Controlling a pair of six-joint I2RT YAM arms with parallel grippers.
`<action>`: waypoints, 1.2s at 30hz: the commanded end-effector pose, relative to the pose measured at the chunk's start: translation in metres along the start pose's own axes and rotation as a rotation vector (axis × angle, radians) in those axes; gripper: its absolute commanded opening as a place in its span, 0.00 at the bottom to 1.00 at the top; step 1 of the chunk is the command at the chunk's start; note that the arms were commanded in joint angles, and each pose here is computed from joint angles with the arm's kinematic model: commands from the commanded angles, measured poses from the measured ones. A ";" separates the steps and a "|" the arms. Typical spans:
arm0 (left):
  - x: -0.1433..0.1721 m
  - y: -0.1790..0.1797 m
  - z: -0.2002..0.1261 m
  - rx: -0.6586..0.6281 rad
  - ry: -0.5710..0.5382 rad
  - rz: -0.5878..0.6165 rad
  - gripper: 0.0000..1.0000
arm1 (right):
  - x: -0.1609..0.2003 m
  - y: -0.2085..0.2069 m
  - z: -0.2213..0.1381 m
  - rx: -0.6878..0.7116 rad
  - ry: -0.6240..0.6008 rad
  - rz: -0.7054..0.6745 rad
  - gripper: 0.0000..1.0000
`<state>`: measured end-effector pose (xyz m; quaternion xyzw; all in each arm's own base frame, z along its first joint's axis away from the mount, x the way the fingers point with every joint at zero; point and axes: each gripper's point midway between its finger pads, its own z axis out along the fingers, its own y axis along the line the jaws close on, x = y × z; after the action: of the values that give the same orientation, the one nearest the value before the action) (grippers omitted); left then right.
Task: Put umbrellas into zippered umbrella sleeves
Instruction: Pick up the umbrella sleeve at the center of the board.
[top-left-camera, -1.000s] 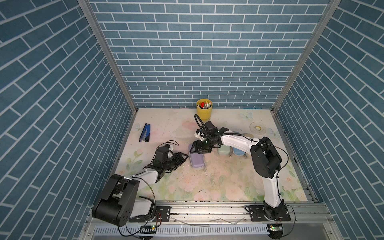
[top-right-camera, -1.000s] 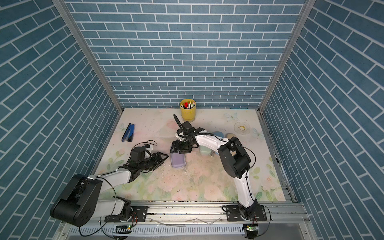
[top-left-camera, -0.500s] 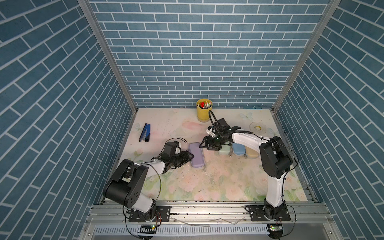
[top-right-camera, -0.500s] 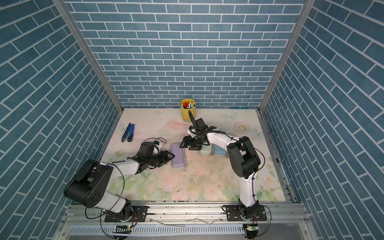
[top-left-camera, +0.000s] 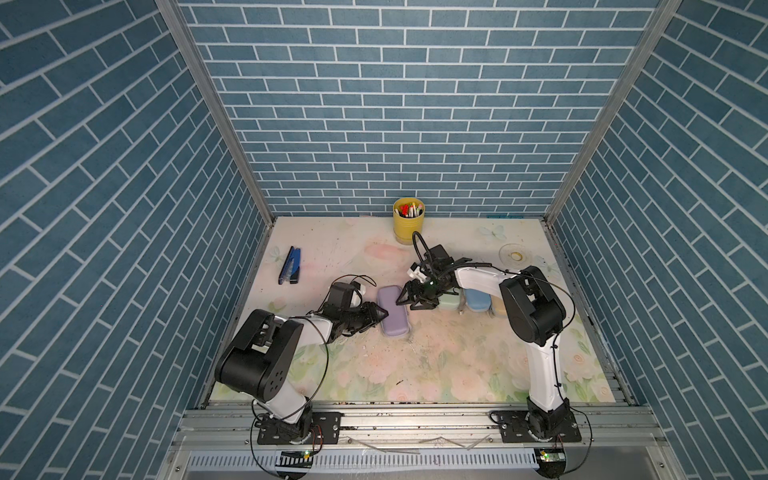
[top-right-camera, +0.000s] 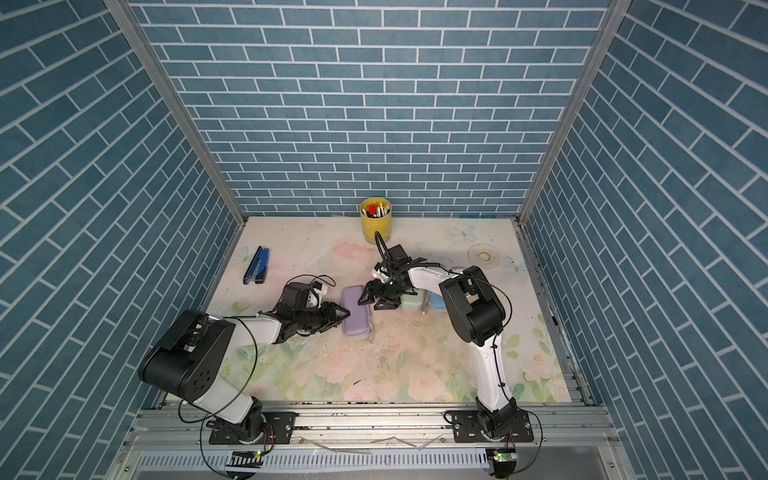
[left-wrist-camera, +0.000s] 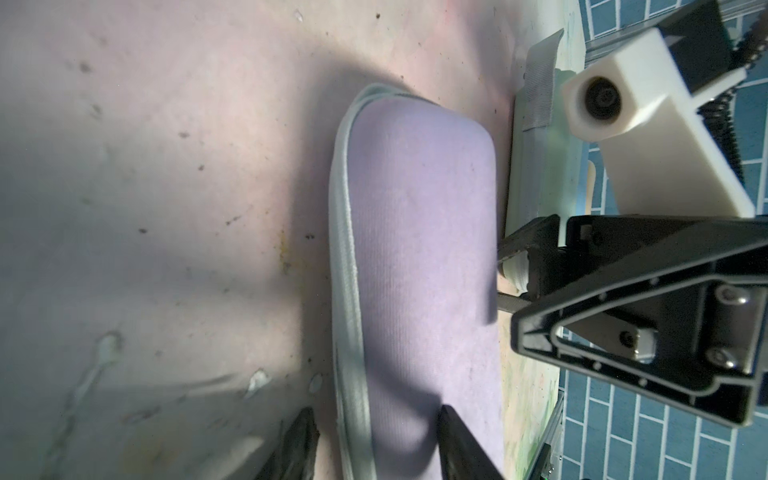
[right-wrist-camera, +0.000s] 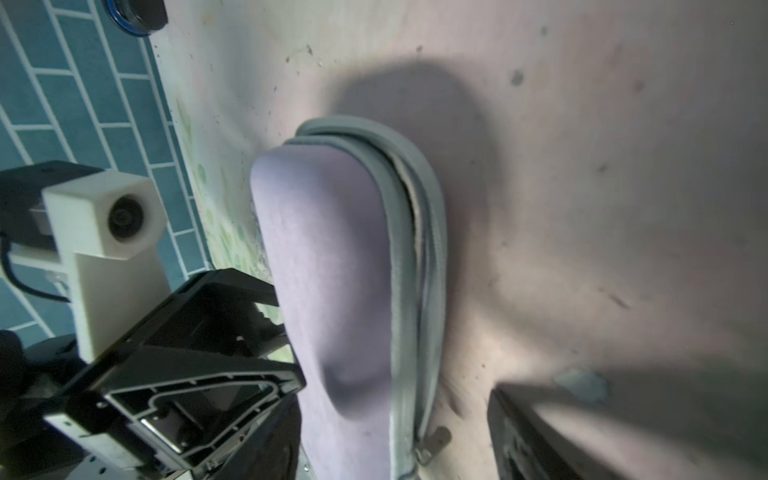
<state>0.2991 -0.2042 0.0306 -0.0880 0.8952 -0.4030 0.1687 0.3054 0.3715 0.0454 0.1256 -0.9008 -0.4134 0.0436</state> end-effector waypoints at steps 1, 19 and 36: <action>0.024 0.048 0.007 -0.162 0.068 -0.074 0.46 | 0.004 -0.002 0.030 -0.032 0.046 0.026 0.67; -0.018 0.004 -0.026 0.058 -0.122 -0.130 0.60 | -0.027 0.043 0.012 -0.208 -0.175 0.063 0.09; -0.047 -0.067 -0.081 0.344 -0.481 -0.185 0.96 | -0.073 0.120 -0.075 -0.398 -0.565 0.162 0.01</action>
<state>0.2978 -0.1756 0.1134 -0.2273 0.7736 -0.5027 0.3117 0.3634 0.4042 0.1443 -0.0484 -0.8238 -0.5506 -0.1257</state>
